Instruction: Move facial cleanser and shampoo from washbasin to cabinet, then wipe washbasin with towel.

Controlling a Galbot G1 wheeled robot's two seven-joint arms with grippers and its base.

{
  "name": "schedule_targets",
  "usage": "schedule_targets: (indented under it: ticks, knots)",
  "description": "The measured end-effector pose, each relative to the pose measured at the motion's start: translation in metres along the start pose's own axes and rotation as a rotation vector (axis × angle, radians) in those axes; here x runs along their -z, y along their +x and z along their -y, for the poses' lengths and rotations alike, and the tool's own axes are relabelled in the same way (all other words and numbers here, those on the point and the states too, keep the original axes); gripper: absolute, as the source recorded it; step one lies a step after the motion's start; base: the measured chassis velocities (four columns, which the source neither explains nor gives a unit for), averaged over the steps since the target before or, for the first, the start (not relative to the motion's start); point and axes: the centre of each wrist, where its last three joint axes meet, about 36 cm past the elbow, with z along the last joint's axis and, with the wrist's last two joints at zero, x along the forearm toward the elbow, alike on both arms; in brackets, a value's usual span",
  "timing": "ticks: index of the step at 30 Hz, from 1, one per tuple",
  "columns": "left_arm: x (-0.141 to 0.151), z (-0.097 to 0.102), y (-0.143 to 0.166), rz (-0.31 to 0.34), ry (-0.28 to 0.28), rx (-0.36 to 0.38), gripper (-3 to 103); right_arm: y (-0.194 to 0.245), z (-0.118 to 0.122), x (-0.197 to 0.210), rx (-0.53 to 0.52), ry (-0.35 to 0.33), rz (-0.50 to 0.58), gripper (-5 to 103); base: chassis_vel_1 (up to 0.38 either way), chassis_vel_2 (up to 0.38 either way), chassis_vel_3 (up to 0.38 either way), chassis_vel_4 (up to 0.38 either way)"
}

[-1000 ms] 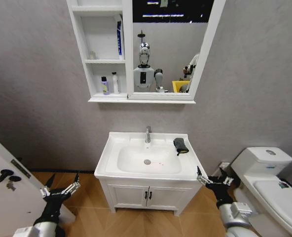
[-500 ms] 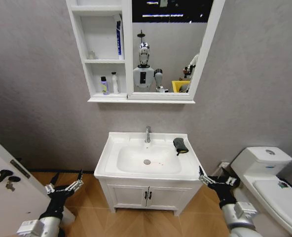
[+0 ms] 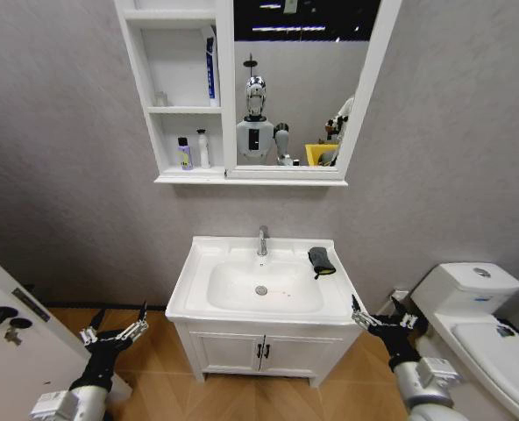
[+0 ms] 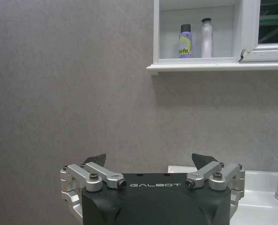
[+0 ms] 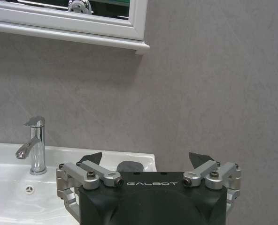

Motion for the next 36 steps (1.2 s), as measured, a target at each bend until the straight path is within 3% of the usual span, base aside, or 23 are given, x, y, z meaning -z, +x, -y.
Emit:
schedule_targets:
  ticks: [11, 17, 20, 26, 31, 36]
  knots:
    - [0.0, 0.0, 0.0, -0.001, 0.001, 0.001, 100, -0.009, -0.002, -0.007, 0.005, -0.001, 0.014, 100, -0.156, 0.152, 0.158, -0.137]
    - [0.0, 0.0, 0.0, -0.002, 0.001, 0.001, 100, -0.031, 0.009, -0.004, -0.012, -0.017, -0.012, 100, 0.023, 0.0, -0.05, -0.021]
    - [0.0, 0.0, 0.0, -0.002, 0.001, 0.002, 100, -0.056, 0.024, -0.001, -0.033, -0.011, -0.043, 100, 0.021, -0.012, -0.009, 0.013]
    - [0.0, 0.0, 0.0, -0.003, 0.001, 0.001, 100, -0.165, 0.047, 0.0, 0.004, 0.02, -0.137, 100, 0.0, -0.009, -0.006, -0.001]
    - [-0.001, 0.0, 0.0, -0.003, 0.001, 0.001, 100, -0.225, 0.046, -0.012, 0.016, 0.029, -0.193, 100, -0.008, 0.002, 0.022, -0.001]
    - [-0.001, 0.0, 0.0, -0.003, 0.001, 0.001, 100, -0.266, 0.023, -0.042, 0.047, -0.022, -0.293, 100, 0.0, 0.0, 0.0, 0.0]
